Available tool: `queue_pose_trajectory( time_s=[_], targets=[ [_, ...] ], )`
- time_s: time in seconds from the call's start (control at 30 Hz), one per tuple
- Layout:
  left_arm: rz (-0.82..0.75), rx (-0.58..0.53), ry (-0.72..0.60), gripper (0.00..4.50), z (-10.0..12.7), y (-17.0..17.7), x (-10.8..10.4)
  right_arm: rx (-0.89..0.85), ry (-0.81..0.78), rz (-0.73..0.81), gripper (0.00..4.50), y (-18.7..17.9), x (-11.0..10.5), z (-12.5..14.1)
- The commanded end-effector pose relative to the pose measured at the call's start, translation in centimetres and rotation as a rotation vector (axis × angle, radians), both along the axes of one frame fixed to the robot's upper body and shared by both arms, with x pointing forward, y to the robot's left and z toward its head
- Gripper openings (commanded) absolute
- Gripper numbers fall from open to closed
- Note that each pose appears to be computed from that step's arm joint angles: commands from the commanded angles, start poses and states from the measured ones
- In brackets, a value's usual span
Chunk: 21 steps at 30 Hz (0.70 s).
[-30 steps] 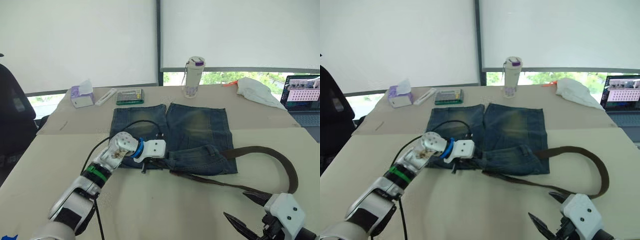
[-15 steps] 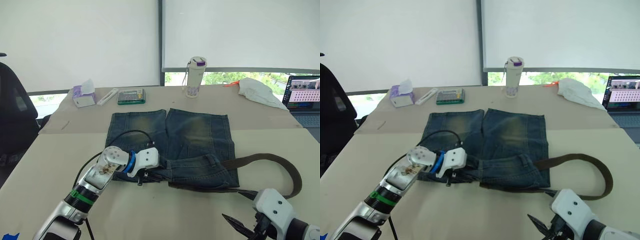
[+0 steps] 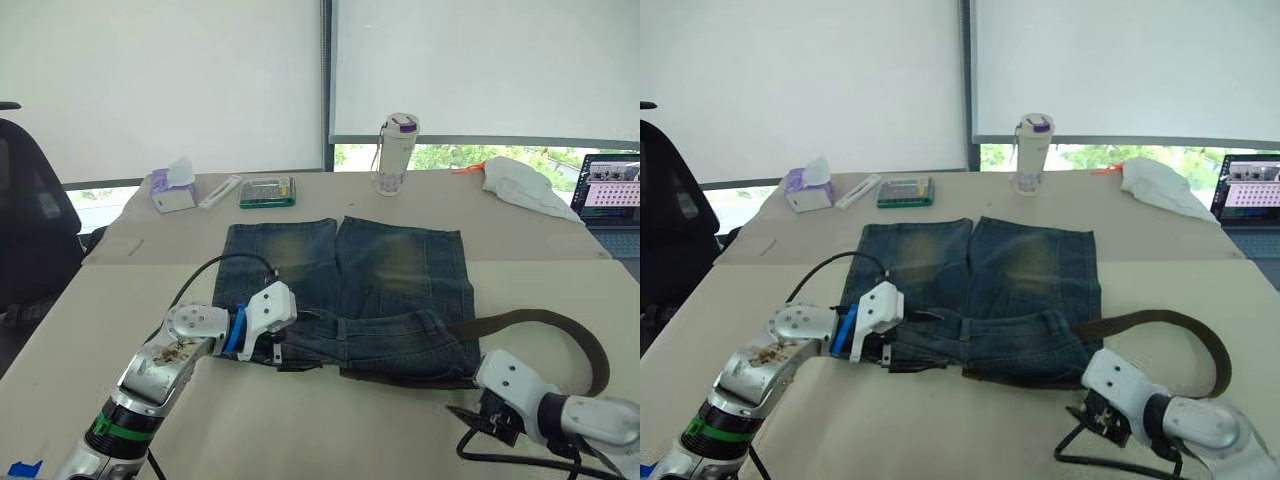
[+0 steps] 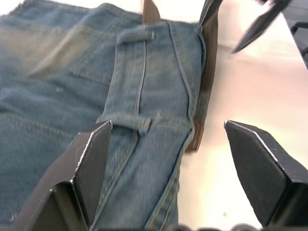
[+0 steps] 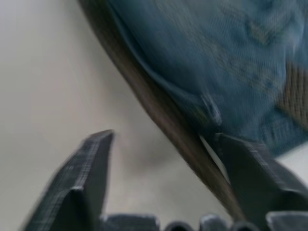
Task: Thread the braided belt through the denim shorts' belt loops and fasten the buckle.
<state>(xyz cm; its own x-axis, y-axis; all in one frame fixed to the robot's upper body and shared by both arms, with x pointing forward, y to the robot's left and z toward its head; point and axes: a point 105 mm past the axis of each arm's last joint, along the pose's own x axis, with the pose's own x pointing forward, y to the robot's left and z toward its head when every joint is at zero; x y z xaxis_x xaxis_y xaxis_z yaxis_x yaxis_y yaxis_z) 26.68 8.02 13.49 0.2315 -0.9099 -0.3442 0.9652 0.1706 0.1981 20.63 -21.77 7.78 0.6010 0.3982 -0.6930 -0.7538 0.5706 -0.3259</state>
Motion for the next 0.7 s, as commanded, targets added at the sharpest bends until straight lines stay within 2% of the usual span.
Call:
queue_pose_trajectory(
  time_s=[0.03,0.1,0.27,0.4,0.57,0.7],
  targets=[
    [0.003,-0.015,-0.055,3.97,0.9,-0.3,0.0,-0.049,0.016,0.047,2.33,-0.3,0.1,-0.2],
    [0.011,-0.025,-0.056,3.97,0.9,-0.4,0.1,-0.048,0.02,0.052,1.49,-0.4,0.2,-0.1],
    [0.014,-0.036,-0.037,3.97,0.4,-0.5,0.2,0.054,0.033,0.113,0.02,0.6,-0.7,1.4],
    [-0.012,-0.062,0.028,3.97,0.1,-0.7,0.0,0.172,0.079,0.162,0.02,1.5,-2.5,3.2],
    [-0.068,-0.078,0.115,3.97,-0.1,-0.8,-0.2,0.311,0.092,0.215,0.02,2.8,-3.8,5.4],
    [-0.123,-0.123,0.191,3.97,0.7,-1.3,-0.4,0.367,0.109,0.229,0.02,3.4,-4.4,6.7]
  ],
)
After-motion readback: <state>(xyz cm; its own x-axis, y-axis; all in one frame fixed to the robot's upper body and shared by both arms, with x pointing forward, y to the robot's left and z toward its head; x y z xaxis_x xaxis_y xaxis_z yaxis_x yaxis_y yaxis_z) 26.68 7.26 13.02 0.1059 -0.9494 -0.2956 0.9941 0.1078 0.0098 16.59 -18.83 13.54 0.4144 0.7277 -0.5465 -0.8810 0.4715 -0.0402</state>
